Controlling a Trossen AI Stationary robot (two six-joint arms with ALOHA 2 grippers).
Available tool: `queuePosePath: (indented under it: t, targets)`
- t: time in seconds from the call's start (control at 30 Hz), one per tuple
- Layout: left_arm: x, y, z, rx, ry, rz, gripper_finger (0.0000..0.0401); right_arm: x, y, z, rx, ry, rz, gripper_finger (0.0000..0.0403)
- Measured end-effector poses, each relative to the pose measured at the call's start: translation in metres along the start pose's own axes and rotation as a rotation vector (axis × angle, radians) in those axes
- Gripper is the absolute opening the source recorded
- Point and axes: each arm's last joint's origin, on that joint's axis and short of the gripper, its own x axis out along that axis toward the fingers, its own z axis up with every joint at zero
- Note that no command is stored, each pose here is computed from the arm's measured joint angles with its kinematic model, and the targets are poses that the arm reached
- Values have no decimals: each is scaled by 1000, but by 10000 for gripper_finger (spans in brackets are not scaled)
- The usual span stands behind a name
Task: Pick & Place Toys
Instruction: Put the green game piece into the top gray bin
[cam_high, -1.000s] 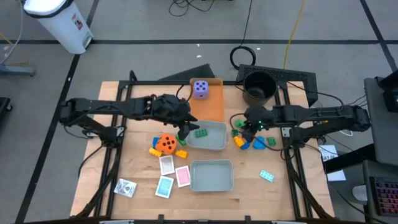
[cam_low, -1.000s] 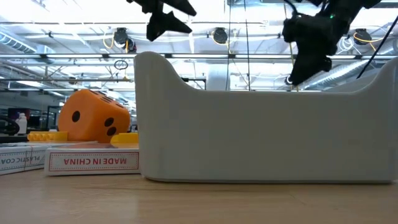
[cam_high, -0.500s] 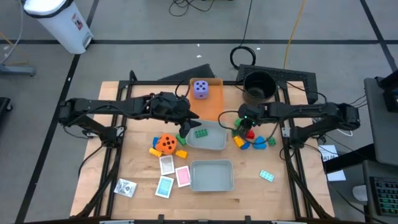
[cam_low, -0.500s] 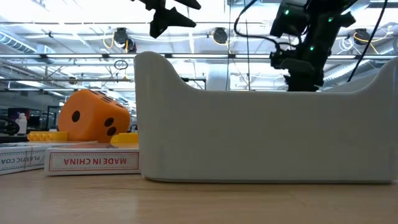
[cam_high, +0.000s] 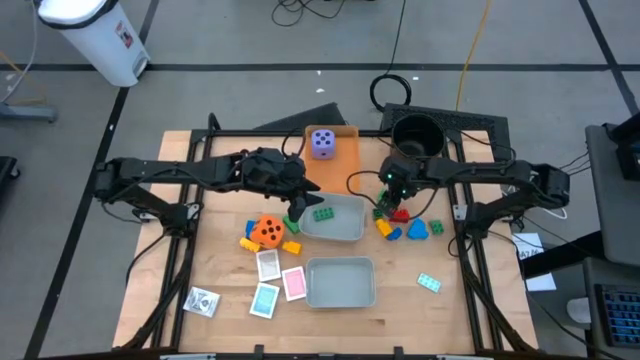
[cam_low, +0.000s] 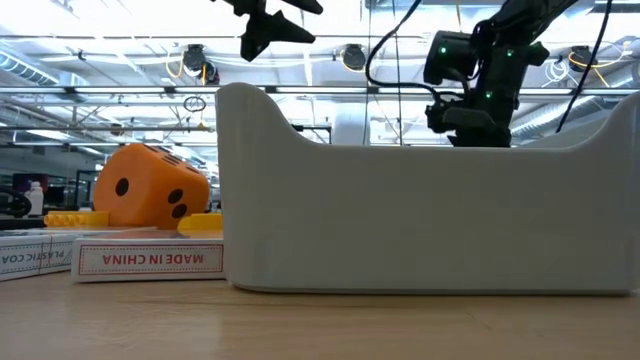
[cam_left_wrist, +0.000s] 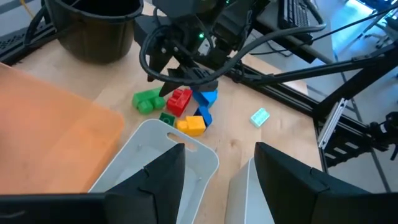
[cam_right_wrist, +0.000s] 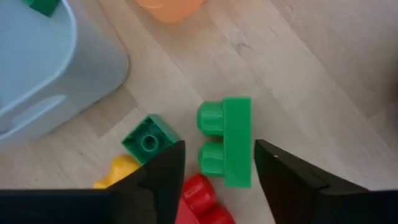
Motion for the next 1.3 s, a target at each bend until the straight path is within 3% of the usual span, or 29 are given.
queuePosePath:
  t: [0.17,0.33,0.97,1.3]
  targets:
    - [0,0,0,4,3,1,198,8,-1,0,-29,33,-10,239]
    - [0,0,0,7,3,1,198,15,-1,0,-46,62,-19,253]
    - [0,0,-1,9,11,5,198,40,-2,-4,-69,191,-66,243]
    - [0,0,-1,9,12,5,198,41,-4,-3,-76,165,-136,219]
